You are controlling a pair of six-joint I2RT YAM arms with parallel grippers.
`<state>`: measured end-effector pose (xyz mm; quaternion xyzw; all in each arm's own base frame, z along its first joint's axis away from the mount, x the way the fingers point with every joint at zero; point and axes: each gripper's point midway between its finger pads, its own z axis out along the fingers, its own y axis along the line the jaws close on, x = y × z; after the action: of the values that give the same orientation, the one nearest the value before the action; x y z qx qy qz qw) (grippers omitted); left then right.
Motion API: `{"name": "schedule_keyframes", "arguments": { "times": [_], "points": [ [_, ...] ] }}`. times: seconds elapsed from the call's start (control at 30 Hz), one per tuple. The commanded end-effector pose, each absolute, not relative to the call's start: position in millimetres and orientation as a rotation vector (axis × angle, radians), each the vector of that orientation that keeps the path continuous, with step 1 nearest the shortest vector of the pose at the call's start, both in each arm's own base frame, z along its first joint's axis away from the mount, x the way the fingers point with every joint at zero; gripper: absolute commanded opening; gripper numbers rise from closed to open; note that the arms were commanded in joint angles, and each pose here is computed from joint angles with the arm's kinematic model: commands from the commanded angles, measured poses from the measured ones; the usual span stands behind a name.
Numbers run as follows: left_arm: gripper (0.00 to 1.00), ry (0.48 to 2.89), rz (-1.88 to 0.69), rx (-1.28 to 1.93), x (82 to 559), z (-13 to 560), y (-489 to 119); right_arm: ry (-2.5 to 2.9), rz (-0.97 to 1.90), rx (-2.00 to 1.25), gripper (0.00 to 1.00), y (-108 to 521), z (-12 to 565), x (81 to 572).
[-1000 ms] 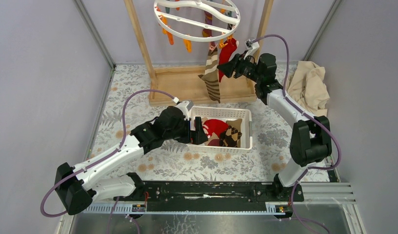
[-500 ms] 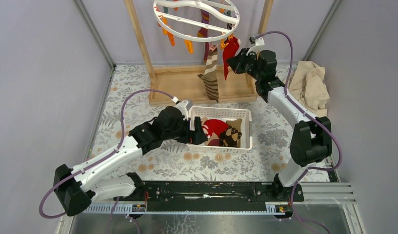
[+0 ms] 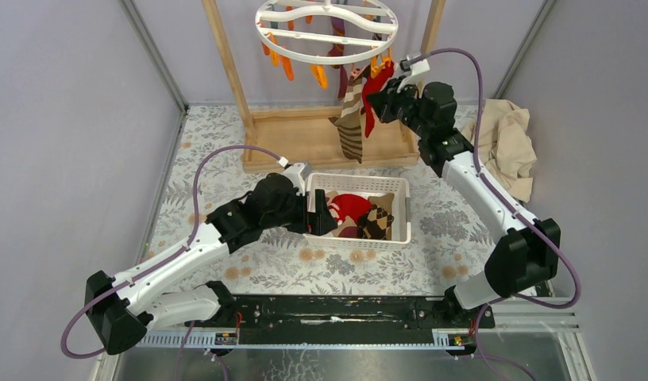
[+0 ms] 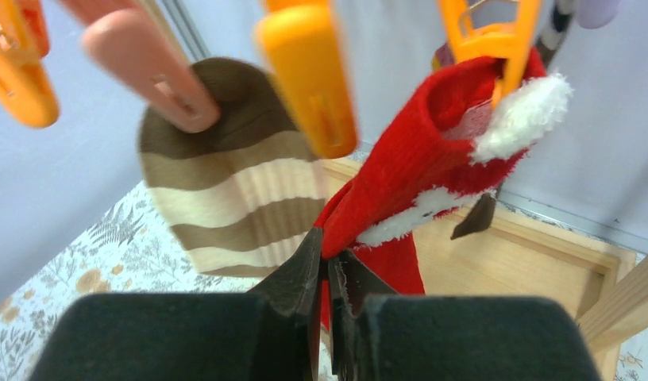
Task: Remove the socks clipped to the hanger
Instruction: Adjust the hanger on the clothesline.
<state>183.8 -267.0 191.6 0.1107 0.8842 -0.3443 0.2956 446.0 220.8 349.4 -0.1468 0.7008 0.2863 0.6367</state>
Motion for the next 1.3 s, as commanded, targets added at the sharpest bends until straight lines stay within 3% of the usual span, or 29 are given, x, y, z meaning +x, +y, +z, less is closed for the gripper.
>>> {"name": "schedule_keyframes", "arguments": {
  "times": [0.0, 0.8, 1.27],
  "points": [
    [0.99, 2.309, -0.942, 0.311, 183.2, 200.0, -270.1, 1.522, 0.585, -0.411, 0.08, 233.7, 381.6, 428.4],
    [0.99, 2.301, -0.915, 0.304, 180.4, 193.8, -260.6, 1.434, 0.538, -0.680, 0.09, 359.5, 413.4, 376.2],
    [0.99, 2.289, -0.869, 0.298, 177.1, 193.7, -246.3, 1.411, 0.566, -0.747, 0.08, 417.5, 414.8, 377.5]
  ]
}}
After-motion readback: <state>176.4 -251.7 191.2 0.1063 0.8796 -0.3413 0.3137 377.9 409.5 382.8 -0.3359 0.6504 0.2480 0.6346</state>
